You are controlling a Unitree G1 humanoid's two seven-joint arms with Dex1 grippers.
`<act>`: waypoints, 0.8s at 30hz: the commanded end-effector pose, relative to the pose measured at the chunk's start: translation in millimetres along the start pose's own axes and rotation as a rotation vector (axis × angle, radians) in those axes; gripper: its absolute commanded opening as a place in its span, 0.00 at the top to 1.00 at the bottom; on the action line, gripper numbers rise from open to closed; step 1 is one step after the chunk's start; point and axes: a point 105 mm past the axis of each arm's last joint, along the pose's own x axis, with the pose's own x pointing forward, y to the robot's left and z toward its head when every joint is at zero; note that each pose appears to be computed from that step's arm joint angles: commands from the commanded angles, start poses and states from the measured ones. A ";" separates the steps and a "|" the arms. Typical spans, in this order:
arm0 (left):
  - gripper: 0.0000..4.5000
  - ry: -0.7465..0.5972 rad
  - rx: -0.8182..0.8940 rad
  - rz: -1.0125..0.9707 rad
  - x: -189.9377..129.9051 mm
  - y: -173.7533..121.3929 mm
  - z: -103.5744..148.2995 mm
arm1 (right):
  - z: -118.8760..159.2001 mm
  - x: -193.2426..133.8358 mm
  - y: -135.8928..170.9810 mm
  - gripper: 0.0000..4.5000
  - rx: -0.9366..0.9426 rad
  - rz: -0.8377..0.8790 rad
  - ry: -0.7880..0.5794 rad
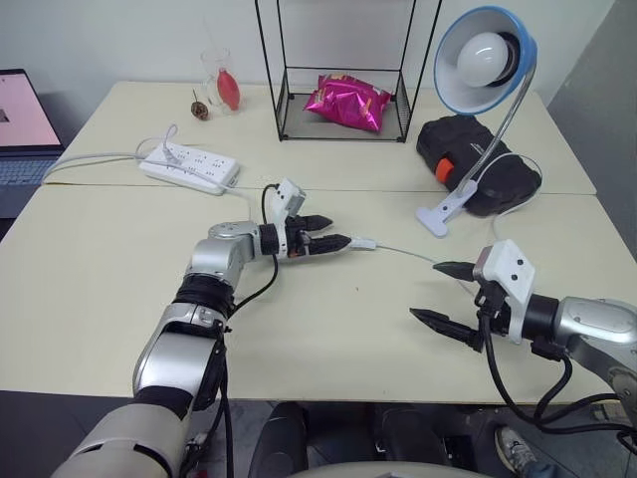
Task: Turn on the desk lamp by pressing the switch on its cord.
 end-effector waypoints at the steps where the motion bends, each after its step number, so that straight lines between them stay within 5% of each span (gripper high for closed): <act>1: 0.04 0.042 0.033 -0.070 5.9 -6.1 0.7 | 11.6 -5.4 3.7 0.00 -0.035 -0.014 -0.022; 17: 0.04 0.074 0.015 -0.116 17.9 -9.9 -4.3 | 14.5 -4.9 6.3 0.00 -0.019 -0.032 -0.031; 24: 0.32 0.084 0.016 -0.121 20.7 -10.9 -6.1 | 13.9 -4.4 6.8 0.00 -0.018 -0.031 -0.030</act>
